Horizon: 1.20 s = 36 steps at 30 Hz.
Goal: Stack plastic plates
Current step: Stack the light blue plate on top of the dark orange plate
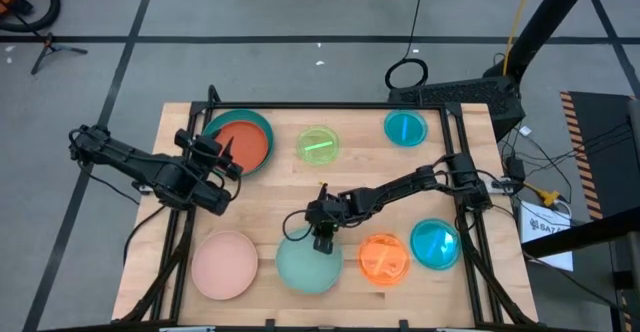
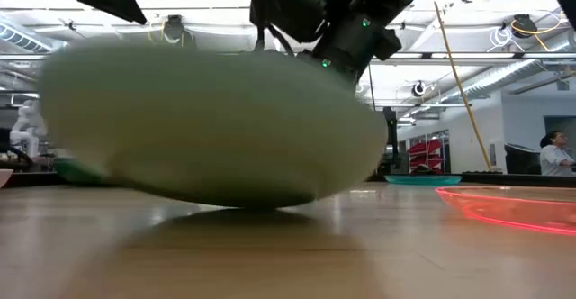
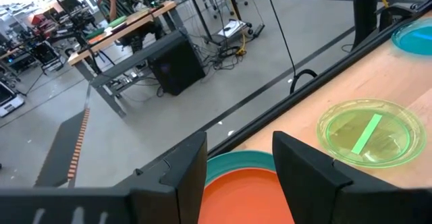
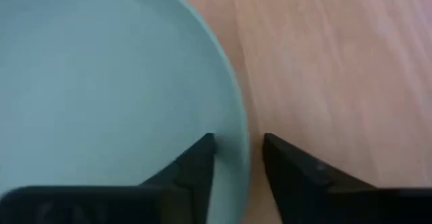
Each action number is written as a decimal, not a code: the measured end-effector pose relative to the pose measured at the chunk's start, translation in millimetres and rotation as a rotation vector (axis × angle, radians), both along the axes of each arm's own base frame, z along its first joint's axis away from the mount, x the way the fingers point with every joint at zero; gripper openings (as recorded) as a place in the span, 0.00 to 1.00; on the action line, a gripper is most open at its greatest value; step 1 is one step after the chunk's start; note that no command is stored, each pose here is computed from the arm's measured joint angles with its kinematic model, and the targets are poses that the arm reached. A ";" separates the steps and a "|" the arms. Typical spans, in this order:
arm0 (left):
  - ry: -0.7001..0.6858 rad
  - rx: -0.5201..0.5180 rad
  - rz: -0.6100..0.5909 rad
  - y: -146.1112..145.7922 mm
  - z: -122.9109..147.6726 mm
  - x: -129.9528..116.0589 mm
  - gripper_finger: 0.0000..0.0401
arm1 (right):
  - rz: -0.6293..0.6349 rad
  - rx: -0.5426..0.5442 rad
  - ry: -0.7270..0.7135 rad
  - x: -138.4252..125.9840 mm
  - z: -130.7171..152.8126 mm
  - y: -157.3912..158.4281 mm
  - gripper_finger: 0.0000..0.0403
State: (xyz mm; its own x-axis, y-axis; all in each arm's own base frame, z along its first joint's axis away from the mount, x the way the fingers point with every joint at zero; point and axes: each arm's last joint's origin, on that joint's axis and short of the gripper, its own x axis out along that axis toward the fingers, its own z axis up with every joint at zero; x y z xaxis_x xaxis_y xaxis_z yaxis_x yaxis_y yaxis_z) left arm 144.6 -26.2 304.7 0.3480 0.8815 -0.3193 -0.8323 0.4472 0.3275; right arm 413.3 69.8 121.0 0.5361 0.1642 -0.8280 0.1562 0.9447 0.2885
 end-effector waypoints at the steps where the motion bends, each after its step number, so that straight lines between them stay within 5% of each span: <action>1: -0.001 0.000 0.000 -0.1 0.0 0.0 0.44 | -0.003 0.003 -0.001 0.2 0.9 -2.0 0.21; 6: -0.001 0.000 -0.001 -0.1 0.0 0.1 0.44 | 0.002 0.008 -0.047 2.6 9.4 -7.3 0.02; 20: 0.006 0.003 -0.003 -0.1 0.0 0.1 0.44 | -0.147 0.058 -0.214 2.5 64.0 -47.0 0.01; 36: 0.014 0.080 0.009 3.4 2.0 0.5 0.44 | -0.423 -0.001 -0.395 -3.4 100.8 -171.6 0.00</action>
